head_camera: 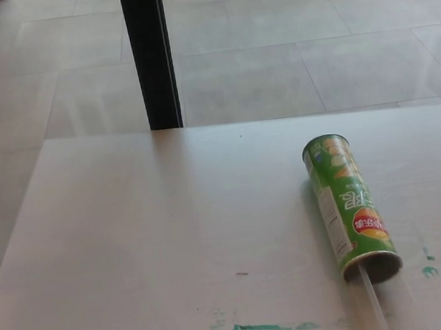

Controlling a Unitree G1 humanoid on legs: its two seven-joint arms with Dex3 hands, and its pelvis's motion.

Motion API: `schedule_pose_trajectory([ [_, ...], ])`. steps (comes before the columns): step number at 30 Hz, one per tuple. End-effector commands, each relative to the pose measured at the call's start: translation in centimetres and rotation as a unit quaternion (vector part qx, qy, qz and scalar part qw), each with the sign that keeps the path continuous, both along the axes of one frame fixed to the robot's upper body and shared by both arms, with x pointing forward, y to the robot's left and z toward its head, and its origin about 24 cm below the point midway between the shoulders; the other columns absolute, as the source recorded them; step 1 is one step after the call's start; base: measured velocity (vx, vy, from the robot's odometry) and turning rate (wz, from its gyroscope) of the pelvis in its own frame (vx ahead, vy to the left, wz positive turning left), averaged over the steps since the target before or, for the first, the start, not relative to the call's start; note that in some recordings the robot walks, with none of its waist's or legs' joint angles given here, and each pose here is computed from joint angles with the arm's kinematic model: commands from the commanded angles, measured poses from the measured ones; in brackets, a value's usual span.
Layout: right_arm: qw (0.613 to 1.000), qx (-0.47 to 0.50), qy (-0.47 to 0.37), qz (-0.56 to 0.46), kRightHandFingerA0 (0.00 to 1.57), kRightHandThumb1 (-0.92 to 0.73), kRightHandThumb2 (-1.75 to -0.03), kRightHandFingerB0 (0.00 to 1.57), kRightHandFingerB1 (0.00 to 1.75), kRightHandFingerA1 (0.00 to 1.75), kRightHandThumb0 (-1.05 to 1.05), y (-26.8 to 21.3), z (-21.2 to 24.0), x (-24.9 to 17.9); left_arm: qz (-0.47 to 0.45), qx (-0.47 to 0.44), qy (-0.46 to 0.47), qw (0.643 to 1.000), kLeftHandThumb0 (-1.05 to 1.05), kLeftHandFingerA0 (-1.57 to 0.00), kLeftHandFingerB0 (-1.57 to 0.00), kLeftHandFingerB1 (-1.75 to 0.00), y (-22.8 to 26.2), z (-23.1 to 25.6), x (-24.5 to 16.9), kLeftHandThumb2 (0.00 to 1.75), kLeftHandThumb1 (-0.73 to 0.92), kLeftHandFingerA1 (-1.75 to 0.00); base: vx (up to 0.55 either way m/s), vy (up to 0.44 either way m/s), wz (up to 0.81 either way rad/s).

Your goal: Use the finger on the right hand of the robot to pull out the chips tray kept inside a container in the middle of the desk

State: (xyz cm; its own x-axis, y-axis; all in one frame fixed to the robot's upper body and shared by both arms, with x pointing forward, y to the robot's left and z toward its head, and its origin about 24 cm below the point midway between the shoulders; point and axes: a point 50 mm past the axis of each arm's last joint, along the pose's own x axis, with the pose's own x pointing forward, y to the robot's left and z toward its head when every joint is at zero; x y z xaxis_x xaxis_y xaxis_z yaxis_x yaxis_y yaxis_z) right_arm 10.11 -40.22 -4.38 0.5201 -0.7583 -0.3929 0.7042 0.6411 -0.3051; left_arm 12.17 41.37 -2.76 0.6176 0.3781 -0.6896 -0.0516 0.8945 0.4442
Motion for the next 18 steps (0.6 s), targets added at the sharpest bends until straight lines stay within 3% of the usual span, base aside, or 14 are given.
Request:
schedule_pose_trajectory([
  [1, 1.0, -0.007, -0.02, -0.008, 0.85, -0.57, -0.57, 0.29, 0.48, 1.08, -0.18, -0.45, 0.53, 0.15, -0.001, 0.002, -0.001, 1.0, -0.22, -0.59, -0.55, -0.61, 0.15, 0.11, -0.2, 0.61, 0.62, -0.71, 0.0, 0.0, 0.0],
  [3, 1.0, -0.023, 0.002, 0.008, 0.83, -0.57, -0.57, 0.28, 0.47, 1.06, -0.2, -0.49, 0.66, 0.09, 0.004, 0.006, 0.003, 1.0, -0.24, -0.64, -0.57, -0.6, 0.21, 0.01, -0.17, 0.58, 0.63, -0.72, 0.0, 0.0, 0.0],
  [18, 1.0, -0.009, -0.002, 0.011, 0.76, -0.59, -0.57, 0.32, 0.5, 0.98, -0.21, -0.82, 0.76, -0.06, 0.004, 0.004, 0.0, 1.0, -0.24, -0.63, -0.56, -0.62, 0.14, -0.07, -0.2, 0.61, 0.61, -0.73, 0.0, 0.0, 0.0],
])
